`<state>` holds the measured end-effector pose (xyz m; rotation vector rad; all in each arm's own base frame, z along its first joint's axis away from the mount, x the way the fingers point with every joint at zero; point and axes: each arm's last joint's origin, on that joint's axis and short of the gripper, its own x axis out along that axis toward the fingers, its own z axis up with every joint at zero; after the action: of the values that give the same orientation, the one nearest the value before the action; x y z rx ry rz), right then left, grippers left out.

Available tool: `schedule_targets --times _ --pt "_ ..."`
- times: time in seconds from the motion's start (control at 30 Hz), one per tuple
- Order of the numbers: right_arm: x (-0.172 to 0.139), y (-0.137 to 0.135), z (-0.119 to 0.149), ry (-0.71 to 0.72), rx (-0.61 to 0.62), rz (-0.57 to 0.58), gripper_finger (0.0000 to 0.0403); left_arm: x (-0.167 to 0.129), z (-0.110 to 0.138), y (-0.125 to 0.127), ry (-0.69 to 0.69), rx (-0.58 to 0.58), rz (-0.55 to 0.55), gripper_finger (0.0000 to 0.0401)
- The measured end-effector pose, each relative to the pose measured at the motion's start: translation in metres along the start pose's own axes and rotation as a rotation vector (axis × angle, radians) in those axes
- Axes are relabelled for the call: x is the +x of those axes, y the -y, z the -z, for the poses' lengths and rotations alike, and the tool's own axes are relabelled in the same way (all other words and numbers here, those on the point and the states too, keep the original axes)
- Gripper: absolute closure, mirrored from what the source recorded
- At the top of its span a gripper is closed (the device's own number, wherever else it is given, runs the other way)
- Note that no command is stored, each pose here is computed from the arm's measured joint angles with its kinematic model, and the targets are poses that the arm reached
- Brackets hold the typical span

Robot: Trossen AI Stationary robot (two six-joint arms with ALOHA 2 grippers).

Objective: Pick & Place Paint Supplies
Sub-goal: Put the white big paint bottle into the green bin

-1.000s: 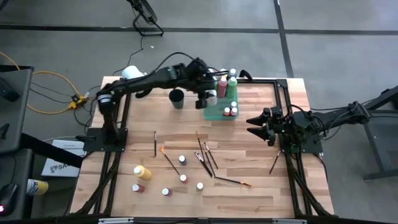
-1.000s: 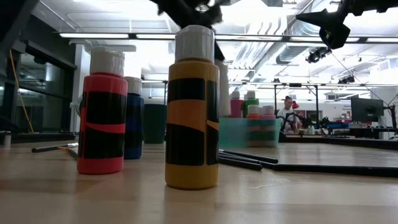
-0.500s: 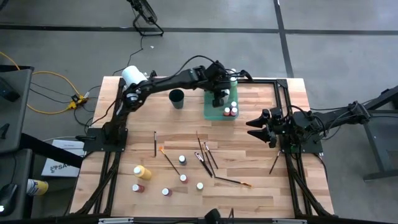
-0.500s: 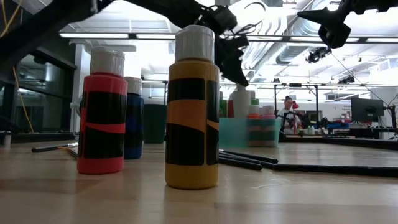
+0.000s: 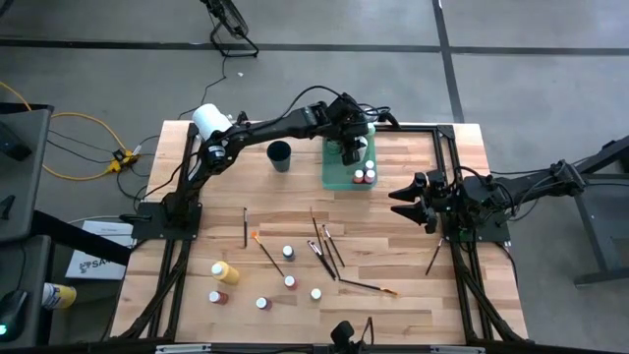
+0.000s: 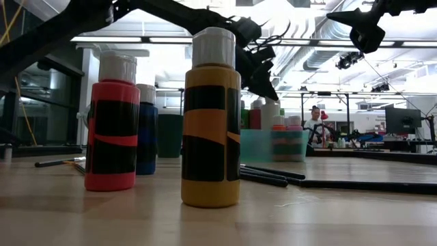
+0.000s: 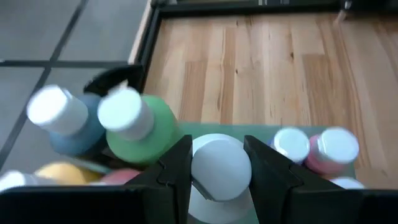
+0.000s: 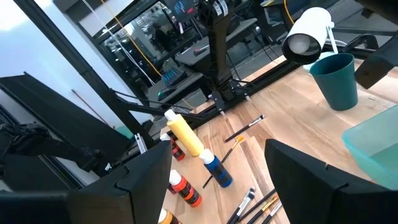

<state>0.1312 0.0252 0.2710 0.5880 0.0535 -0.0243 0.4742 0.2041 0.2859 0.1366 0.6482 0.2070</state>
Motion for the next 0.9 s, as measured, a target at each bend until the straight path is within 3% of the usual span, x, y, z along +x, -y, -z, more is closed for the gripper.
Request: schedule_targets --times 0.67,0.9 --pt "0.0 0.0 0.0 -0.001 -0.005 0.0 0.0151 0.011 0.002 0.001 0.045 -0.092 0.046 0.0285" --pt "0.0 0.0 0.0 -0.002 -0.01 0.0 0.0151 0.011 -0.002 0.001 0.09 -0.068 0.07 0.0285"
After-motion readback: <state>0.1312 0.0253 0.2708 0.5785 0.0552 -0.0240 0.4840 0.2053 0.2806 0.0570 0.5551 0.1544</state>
